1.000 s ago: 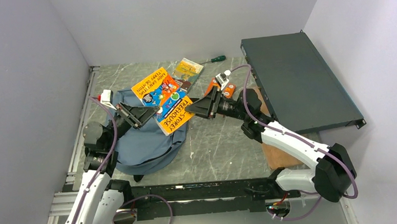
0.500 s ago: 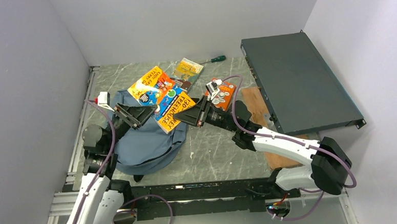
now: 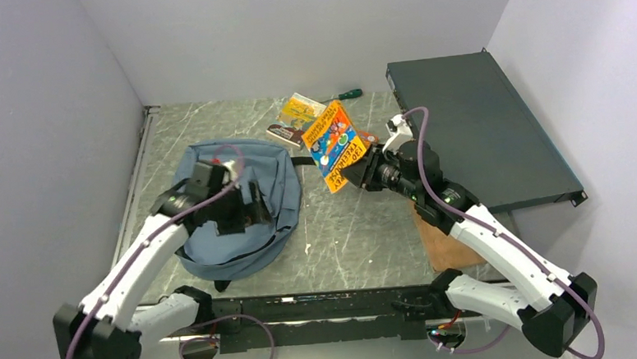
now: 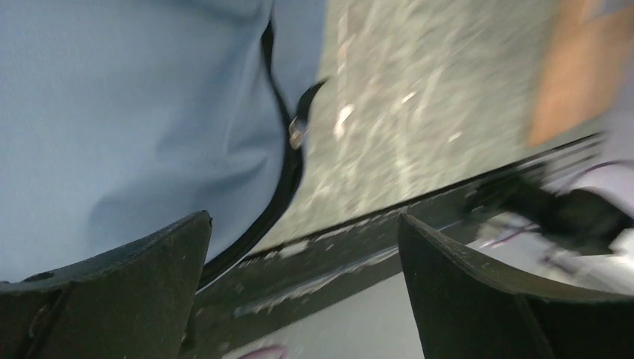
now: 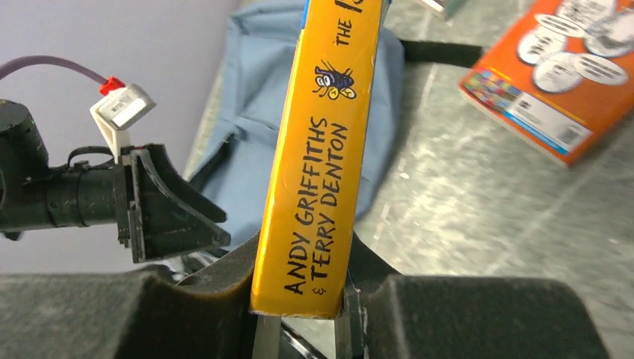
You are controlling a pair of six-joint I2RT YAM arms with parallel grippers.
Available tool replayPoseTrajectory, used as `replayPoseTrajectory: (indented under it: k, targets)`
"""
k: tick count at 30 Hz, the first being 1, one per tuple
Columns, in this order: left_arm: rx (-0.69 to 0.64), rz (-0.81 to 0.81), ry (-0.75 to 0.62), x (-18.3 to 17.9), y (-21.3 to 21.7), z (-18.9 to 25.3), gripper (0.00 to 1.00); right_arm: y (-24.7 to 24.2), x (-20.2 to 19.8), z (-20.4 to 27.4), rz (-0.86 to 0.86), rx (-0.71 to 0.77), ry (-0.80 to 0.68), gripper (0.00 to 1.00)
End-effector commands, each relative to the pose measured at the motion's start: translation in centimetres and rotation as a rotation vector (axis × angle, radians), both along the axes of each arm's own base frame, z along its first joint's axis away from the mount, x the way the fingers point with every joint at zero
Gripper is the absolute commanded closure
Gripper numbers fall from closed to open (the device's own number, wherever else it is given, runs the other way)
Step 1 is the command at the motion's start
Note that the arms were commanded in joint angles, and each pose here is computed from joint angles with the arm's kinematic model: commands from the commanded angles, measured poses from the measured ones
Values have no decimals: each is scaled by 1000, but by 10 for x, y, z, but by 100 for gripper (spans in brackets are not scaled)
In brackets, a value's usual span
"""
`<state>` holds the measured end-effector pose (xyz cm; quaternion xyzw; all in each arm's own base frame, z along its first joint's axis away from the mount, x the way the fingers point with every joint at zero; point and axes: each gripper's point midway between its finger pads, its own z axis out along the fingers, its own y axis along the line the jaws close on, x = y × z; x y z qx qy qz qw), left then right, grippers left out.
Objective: Pack the student bag
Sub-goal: Adjust the student bag at the center of the board.
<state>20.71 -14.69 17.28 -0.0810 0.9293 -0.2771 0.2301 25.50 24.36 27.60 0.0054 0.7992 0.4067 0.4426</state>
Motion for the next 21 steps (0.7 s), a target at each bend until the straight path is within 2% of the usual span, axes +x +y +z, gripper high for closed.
replayPoseTrajectory:
  k: [1, 5, 8, 9, 11, 12, 13, 14, 18, 21]
  targets:
    - [302, -137, 135, -31, 2, -35, 0, -11, -15, 16, 101, -109, -91, 100]
    - [391, -257, 174, -34, -28, -71, 0, -15, -26, 20, 117, -82, -115, 100]
    - [512, -323, 179, -28, -43, -91, 3, -18, -31, 24, 113, -67, -127, 100]
    - [530, -333, 173, -23, -51, -95, 11, -20, -31, 24, 110, -68, -130, 100]
    - [507, -323, 193, -18, -65, -109, 46, -24, -32, 24, 96, -76, -137, 100]
    - [486, -283, 185, -12, -70, -111, 77, -26, -32, 23, 92, -83, -138, 100]
    - [462, -238, 174, -9, -74, -112, 95, -27, -32, 21, 92, -94, -137, 100]
    - [415, -187, 151, -4, -78, -110, 100, -28, -32, 20, 94, -105, -134, 100]
    - [214, 146, 52, 14, -76, -84, 100, -30, -35, 18, 97, -114, -135, 100]
    - [-38, 368, -87, 35, -77, -48, 100, -26, -35, 13, 114, -113, -122, 100]
